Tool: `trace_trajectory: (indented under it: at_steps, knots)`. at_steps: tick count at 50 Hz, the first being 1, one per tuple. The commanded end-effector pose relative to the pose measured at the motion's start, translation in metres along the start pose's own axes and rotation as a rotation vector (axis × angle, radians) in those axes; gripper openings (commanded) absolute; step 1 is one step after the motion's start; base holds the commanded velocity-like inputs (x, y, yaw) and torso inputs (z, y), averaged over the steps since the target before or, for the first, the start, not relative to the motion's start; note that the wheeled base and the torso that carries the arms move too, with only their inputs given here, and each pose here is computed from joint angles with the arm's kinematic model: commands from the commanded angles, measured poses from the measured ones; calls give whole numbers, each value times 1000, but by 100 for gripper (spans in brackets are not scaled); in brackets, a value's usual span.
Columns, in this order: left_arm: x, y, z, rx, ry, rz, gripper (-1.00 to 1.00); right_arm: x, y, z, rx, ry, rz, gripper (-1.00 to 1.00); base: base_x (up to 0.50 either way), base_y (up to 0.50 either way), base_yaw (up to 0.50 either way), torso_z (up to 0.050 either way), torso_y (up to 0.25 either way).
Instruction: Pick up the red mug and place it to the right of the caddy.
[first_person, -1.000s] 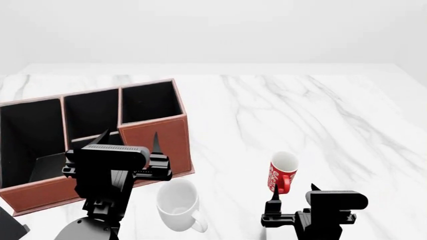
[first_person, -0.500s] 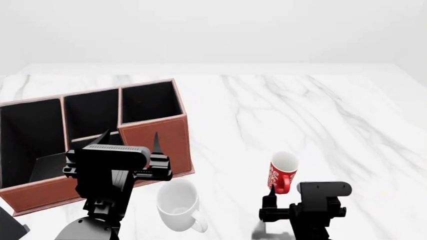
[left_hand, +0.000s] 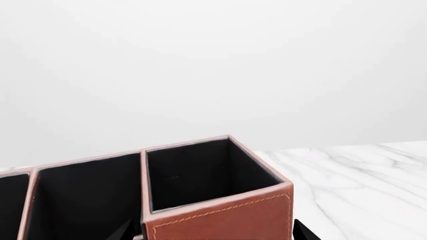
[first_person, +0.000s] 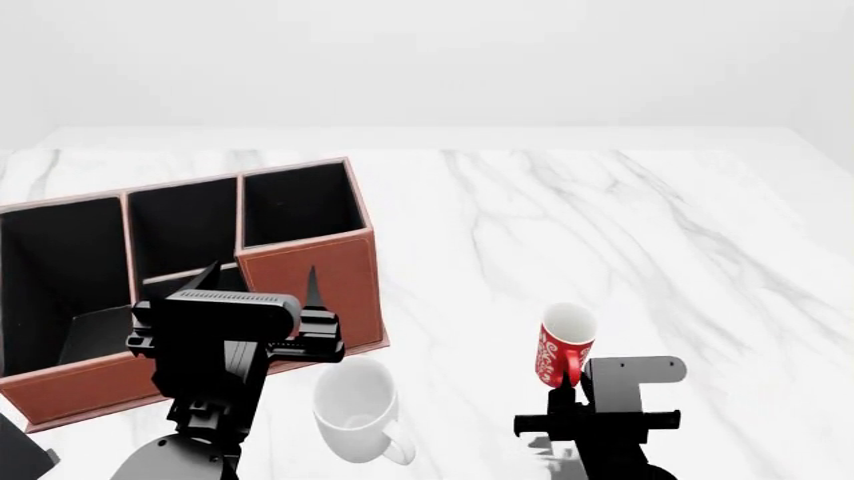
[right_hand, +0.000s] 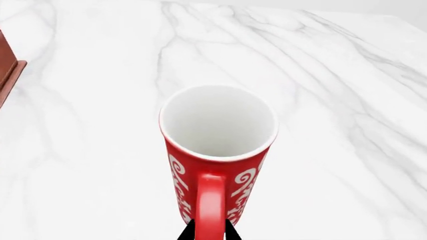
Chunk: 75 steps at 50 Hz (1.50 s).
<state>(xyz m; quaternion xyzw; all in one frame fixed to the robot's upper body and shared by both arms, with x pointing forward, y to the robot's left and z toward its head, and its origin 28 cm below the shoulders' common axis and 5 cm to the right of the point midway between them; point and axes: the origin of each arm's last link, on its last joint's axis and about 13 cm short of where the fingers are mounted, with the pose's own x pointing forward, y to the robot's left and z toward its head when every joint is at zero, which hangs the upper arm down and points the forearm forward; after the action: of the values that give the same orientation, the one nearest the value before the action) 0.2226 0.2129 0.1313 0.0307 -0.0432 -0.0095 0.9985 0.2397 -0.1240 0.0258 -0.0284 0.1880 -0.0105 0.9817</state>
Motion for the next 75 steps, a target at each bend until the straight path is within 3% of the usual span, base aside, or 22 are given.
trace_trajectory:
  at_steps: [1,14,20,34,40,44,57,66,75]
  knots:
    - [0,0,-1,1,3,0,100,2,0,-1,0,4,-8,-100,0,0,0,0,0]
    - [0,0,-2,1,5,2,100,0,-3,8,-15,-21,-15,-100,0,0,0,0,0]
    - [0,1,-2,1,4,3,100,0,-7,39,-73,-142,113,-100,0,0,0,0,0]
    - [1,0,-2,4,6,0,100,38,-5,63,-167,-179,243,-100,0,0,0,0,0]
    - [1,0,-2,6,7,-1,100,62,3,79,-154,-162,274,-100,0,0,0,0,0]
    - [2,0,-3,5,10,2,100,77,16,87,-151,-141,365,-100,0,0,0,0,0]
    - [1,1,-3,7,9,2,100,109,47,89,-150,-77,439,-100,0,0,0,0,1]
    - [2,0,-5,7,12,1,100,117,60,88,-132,-52,483,-100,0,0,0,0,1]
    - [2,1,-6,8,15,3,100,117,61,84,-125,-27,486,-100,0,0,0,0,0]
